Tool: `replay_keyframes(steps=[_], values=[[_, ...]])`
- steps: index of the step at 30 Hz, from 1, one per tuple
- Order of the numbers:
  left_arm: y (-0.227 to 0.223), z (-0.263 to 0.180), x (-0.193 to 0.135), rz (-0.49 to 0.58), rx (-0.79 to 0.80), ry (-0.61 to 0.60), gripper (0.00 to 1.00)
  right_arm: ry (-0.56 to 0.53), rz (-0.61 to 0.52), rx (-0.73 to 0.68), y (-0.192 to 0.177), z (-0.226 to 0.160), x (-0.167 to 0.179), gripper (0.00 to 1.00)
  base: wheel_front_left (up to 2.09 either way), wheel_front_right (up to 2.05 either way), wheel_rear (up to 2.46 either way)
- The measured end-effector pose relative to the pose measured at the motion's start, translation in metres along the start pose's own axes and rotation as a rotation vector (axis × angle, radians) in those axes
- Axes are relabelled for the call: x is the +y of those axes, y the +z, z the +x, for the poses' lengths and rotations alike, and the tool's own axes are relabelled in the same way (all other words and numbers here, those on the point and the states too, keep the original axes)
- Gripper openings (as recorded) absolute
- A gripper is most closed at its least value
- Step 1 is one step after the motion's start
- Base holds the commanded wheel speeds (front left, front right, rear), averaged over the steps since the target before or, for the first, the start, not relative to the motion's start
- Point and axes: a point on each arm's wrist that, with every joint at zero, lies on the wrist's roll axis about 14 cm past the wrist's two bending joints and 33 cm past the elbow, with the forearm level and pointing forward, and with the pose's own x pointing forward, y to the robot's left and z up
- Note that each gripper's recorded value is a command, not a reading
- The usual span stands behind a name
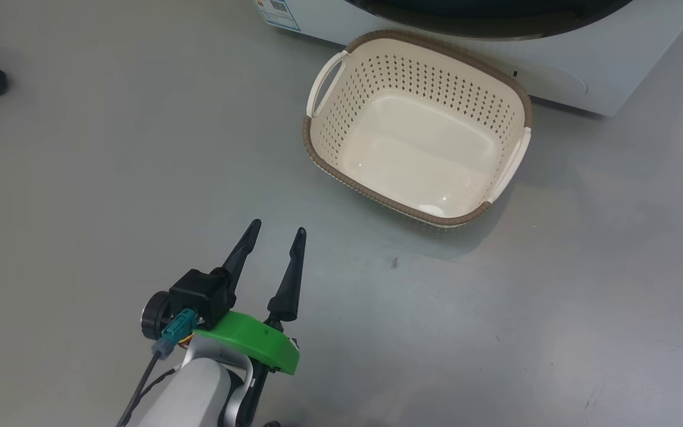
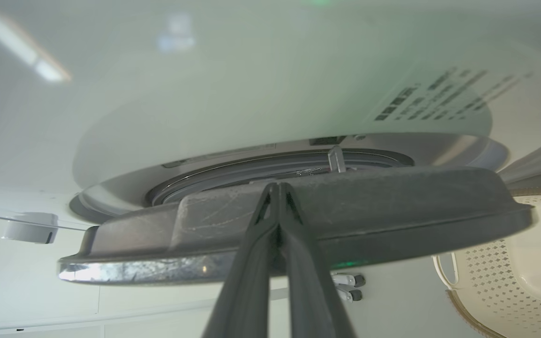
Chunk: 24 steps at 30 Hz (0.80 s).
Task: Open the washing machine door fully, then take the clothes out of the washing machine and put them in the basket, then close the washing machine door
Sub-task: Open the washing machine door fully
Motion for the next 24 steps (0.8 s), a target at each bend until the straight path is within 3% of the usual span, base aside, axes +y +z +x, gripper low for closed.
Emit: replay_keyframes(steps=[24], values=[[0.001,-0.003,0.003,0.003,0.000,0.009,1.00,0.011,0.001,-0.027,0.011,0.004,0.008,0.00,0.00,0.00,0.00]])
